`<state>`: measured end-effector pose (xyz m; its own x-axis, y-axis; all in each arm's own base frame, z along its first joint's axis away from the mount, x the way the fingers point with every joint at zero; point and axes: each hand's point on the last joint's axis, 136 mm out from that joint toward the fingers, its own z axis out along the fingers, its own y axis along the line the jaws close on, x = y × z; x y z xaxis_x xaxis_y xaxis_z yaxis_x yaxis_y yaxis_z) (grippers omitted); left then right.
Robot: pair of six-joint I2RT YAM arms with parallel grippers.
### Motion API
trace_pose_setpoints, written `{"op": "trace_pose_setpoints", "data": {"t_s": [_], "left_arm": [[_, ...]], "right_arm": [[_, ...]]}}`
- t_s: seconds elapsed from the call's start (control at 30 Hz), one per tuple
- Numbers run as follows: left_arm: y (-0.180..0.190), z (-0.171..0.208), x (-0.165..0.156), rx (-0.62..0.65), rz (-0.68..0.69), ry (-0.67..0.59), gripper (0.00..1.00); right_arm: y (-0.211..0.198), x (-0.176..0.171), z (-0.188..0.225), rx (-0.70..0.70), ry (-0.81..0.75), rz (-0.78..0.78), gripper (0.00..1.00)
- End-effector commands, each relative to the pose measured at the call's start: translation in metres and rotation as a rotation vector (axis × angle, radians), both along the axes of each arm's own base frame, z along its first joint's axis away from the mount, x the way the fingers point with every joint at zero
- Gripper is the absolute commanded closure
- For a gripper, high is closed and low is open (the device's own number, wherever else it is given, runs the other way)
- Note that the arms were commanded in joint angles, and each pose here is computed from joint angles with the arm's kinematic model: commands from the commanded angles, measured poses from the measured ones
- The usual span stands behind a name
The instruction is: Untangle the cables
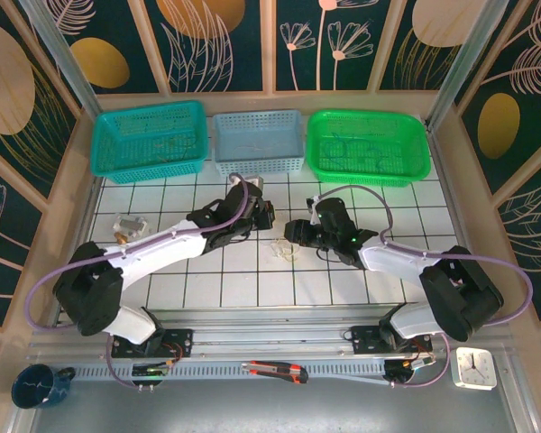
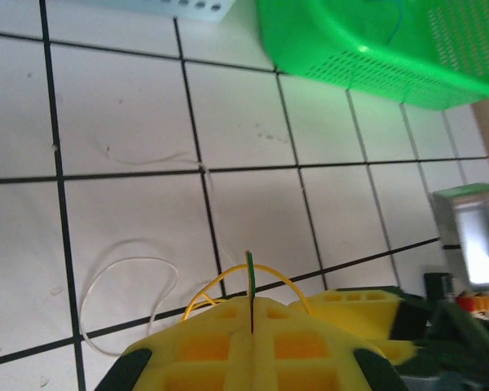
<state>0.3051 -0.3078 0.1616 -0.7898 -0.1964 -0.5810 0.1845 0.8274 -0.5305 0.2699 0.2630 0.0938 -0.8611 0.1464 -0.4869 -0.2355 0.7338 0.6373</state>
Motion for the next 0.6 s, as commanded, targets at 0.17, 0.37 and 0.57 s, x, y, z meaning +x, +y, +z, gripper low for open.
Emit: {"op": "trace_pose_setpoints", "data": {"t_s": [0.17,0.37,0.57], "left_arm": [[-0.007,0.057,0.004,-0.092,-0.035,-0.141,1.0],[-0.017,0.089,0.002,-0.16,-0.081,-0.185,1.0],[-0.021,0.115,-0.001,-0.207,-0.108,-0.22,1.0]], "right_arm": [[-0.006,0.021,0.044,0.037,-0.158,0.012,0.5],[-0.008,0.034,0.102,0.109,-0.286,0.039,0.42],[-0.03,0.053,0.154,0.175,-0.378,-0.02,0.39]]}}
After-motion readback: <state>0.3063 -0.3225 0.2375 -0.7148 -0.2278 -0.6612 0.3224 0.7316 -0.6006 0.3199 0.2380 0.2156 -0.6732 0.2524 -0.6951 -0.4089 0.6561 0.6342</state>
